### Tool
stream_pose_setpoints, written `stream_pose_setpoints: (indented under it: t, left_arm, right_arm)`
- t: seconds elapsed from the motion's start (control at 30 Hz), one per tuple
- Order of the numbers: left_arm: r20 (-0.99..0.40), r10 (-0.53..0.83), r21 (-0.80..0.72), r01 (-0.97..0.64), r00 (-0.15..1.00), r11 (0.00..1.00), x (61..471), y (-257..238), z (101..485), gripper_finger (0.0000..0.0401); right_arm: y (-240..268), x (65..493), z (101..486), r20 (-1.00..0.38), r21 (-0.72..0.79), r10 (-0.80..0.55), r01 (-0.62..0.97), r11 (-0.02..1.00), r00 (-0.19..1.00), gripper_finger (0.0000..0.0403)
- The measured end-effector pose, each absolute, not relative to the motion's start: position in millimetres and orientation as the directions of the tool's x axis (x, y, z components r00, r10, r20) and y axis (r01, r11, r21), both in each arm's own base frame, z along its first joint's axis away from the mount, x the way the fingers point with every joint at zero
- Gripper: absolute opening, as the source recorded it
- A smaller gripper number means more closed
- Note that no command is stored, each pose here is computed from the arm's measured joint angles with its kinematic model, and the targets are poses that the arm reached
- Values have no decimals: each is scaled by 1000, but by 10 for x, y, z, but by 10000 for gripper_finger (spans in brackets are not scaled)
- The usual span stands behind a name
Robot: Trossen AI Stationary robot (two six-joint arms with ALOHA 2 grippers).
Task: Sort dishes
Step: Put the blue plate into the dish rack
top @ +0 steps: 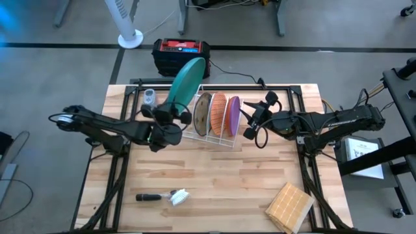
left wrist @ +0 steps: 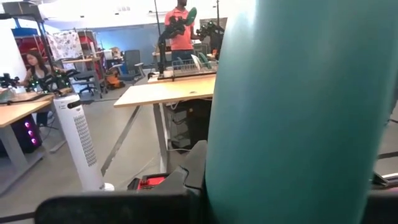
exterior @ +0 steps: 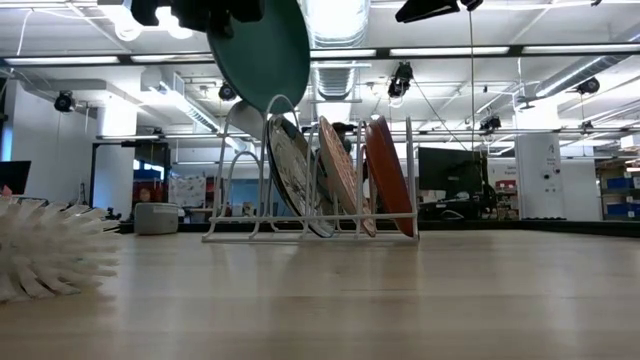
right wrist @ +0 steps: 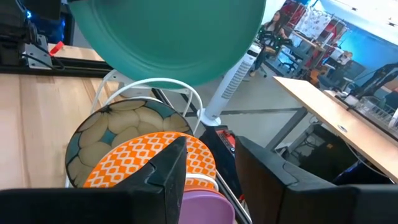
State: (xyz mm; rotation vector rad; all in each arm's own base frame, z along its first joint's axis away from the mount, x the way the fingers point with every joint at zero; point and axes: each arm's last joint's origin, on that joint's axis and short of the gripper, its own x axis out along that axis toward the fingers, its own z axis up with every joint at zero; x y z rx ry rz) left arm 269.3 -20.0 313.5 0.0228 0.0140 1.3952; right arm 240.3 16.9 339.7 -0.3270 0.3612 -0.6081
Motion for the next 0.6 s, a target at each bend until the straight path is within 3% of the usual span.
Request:
stream_pose_setpoints:
  t: [0.6]
  left_arm:
    - [-1,983,22,-983,183,183,2862,-233,2911,31]
  right_arm:
    - [170,2404,3391,-233,-399,-604,492,774,762,120]
